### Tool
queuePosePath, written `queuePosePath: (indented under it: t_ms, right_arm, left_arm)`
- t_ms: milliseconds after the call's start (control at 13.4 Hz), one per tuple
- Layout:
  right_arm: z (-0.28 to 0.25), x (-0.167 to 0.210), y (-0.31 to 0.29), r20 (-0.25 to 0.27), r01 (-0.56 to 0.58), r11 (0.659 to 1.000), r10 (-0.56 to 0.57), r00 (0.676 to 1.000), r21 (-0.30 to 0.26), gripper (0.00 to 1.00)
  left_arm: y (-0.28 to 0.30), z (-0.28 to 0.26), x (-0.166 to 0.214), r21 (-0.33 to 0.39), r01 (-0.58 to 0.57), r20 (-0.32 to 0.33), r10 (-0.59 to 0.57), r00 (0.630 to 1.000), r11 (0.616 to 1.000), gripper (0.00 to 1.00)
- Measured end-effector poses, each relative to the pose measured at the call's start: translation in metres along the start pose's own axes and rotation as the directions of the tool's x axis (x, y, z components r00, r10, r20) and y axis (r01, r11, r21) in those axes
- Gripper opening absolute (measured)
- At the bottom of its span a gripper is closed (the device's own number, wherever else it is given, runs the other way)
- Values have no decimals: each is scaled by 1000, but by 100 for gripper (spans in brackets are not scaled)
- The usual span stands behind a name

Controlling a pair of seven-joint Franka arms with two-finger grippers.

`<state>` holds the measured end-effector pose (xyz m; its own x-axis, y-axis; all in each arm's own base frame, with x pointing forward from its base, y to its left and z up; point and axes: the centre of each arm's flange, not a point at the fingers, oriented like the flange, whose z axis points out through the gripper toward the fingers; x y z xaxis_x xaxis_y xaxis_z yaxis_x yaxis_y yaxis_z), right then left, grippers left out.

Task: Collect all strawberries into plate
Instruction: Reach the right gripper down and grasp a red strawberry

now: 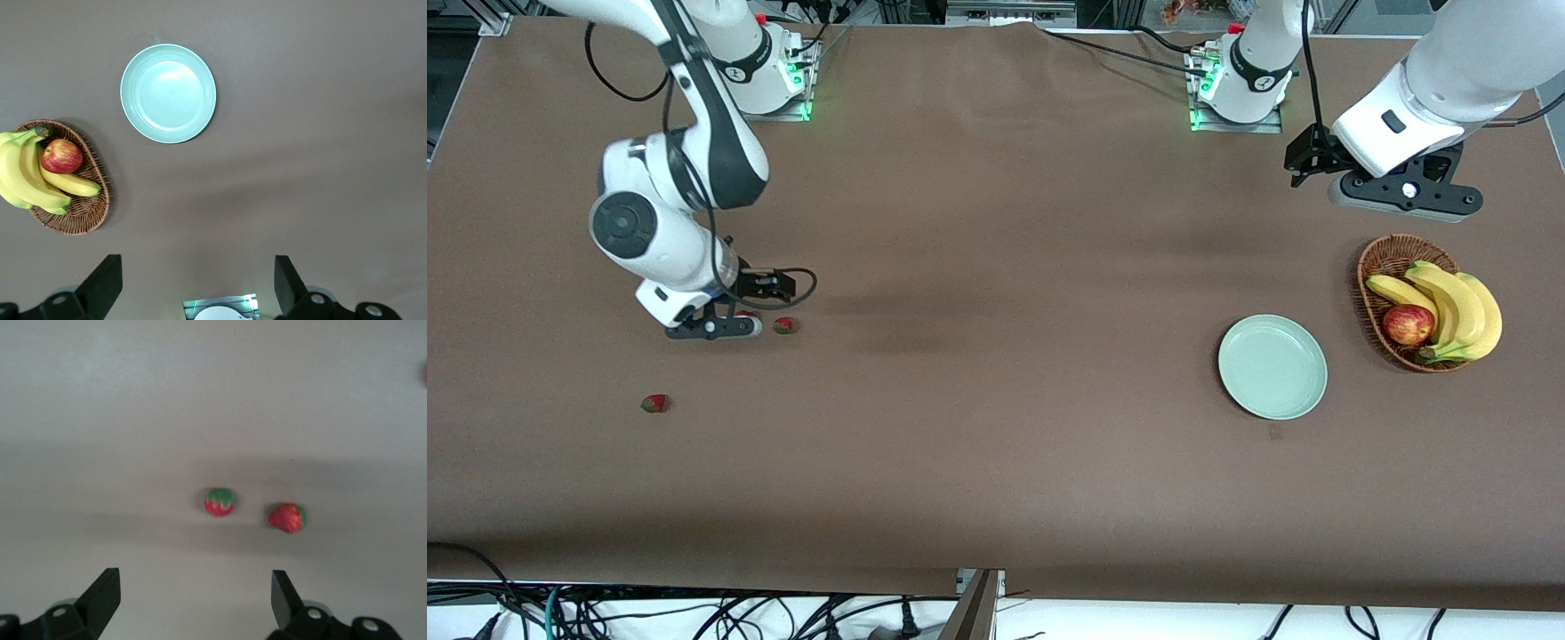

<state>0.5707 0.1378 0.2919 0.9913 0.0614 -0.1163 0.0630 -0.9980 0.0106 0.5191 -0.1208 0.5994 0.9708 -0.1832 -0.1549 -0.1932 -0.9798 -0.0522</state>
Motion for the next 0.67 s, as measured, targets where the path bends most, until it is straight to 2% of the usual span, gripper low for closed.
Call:
queuePosePath:
  t_ms: [300,374,449,599,674]
  right_arm:
    - [63,6,4,11,-8,1000,8,1000,-5,96]
    - [74,7,4,8,-9,1000,9,1000,-5,90]
    - [83,9,5,3,-10,1000,10,1000,-4,90]
    - [96,12,6,-10,-13,1000,13,1000,-3,79]
    - [101,12,7,-13,-14,1000,14,1000,-3,79]
  left_arm:
    - [0,0,0,0,0,0,0,1000,1000,100]
    - [0,0,0,-1,0,0,0,1000,1000,100]
    - [0,0,0,-1,0,0,0,1000,1000,100]
    - [0,0,0,-2,0,1,0,1000,1000,100]
    - [0,0,0,-2,1,1,-1,1000,1000,100]
